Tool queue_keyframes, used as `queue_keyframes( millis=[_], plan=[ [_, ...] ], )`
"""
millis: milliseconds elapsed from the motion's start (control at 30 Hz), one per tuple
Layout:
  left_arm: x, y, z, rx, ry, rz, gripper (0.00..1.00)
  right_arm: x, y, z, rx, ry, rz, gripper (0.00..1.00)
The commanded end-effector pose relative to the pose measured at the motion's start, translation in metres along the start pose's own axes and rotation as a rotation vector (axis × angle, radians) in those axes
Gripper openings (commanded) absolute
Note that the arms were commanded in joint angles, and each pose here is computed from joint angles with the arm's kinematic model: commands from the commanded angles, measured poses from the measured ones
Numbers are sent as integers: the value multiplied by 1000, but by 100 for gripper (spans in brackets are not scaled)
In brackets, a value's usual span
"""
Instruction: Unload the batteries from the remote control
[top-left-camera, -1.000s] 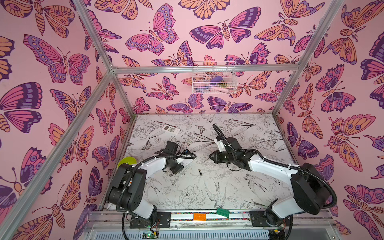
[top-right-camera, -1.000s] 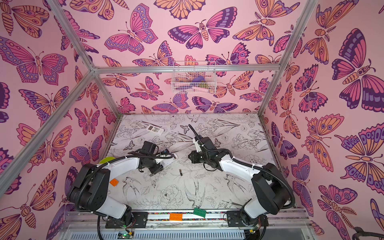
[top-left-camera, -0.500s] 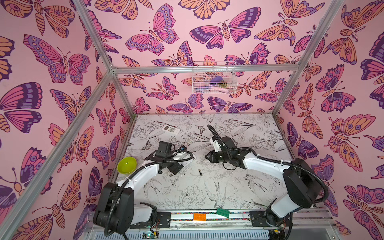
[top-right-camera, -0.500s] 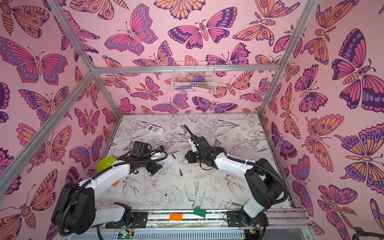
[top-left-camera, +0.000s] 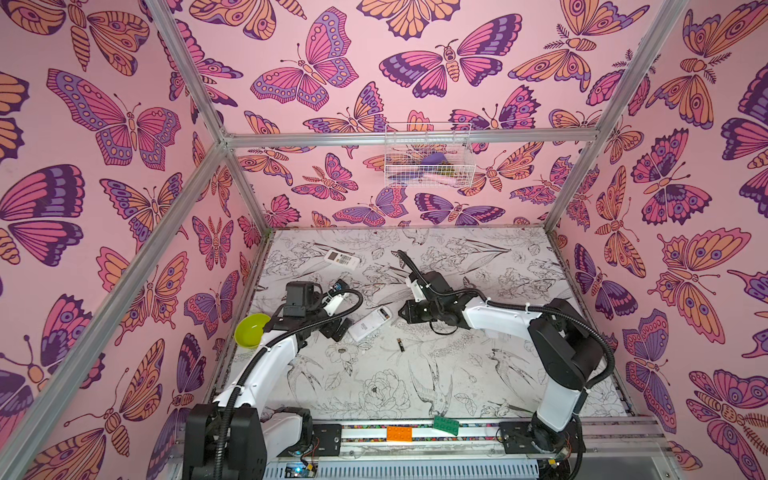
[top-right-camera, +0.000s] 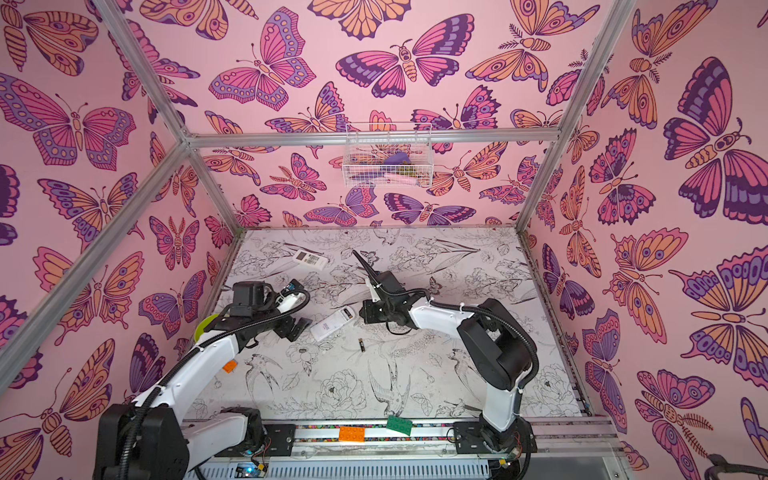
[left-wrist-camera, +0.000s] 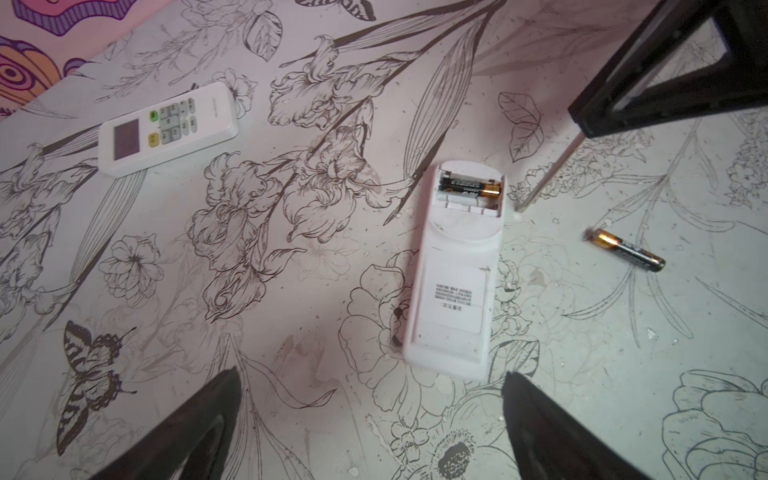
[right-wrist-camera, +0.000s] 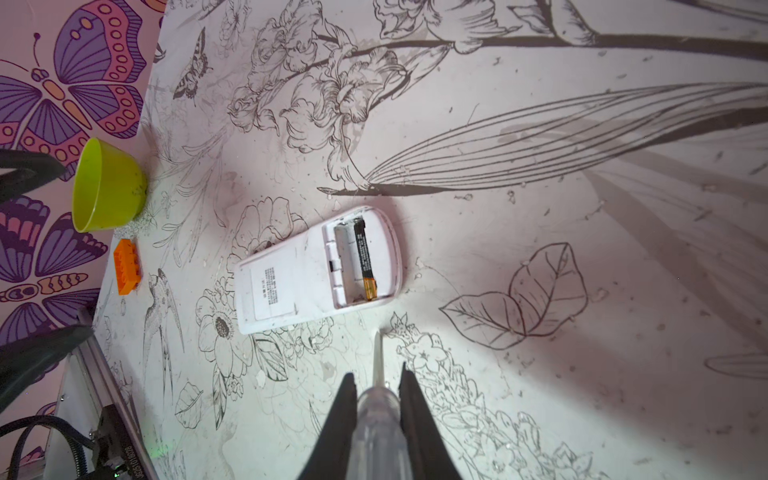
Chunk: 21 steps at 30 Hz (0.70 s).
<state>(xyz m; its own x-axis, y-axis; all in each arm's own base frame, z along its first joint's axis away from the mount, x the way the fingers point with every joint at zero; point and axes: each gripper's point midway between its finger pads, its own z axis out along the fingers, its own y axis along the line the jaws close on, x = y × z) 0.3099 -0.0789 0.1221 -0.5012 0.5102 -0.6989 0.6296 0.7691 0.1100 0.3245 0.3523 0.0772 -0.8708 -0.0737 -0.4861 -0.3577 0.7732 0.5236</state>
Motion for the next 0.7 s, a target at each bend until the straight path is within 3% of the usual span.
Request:
queue_keyframes(
  millis=[0, 367, 667],
  plan=[
    [-2, -4, -3, 23, -39, -12, 100, -15, 13, 11, -31, -26, -4, 0],
    [0, 8, -6, -5, -38, -71, 100, -35, 24, 42, -69, 9, -68, 0],
    [2, 5, -9, 6, -45, -31, 100, -48, 40, 64, -142, 9, -104, 0]
  ],
)
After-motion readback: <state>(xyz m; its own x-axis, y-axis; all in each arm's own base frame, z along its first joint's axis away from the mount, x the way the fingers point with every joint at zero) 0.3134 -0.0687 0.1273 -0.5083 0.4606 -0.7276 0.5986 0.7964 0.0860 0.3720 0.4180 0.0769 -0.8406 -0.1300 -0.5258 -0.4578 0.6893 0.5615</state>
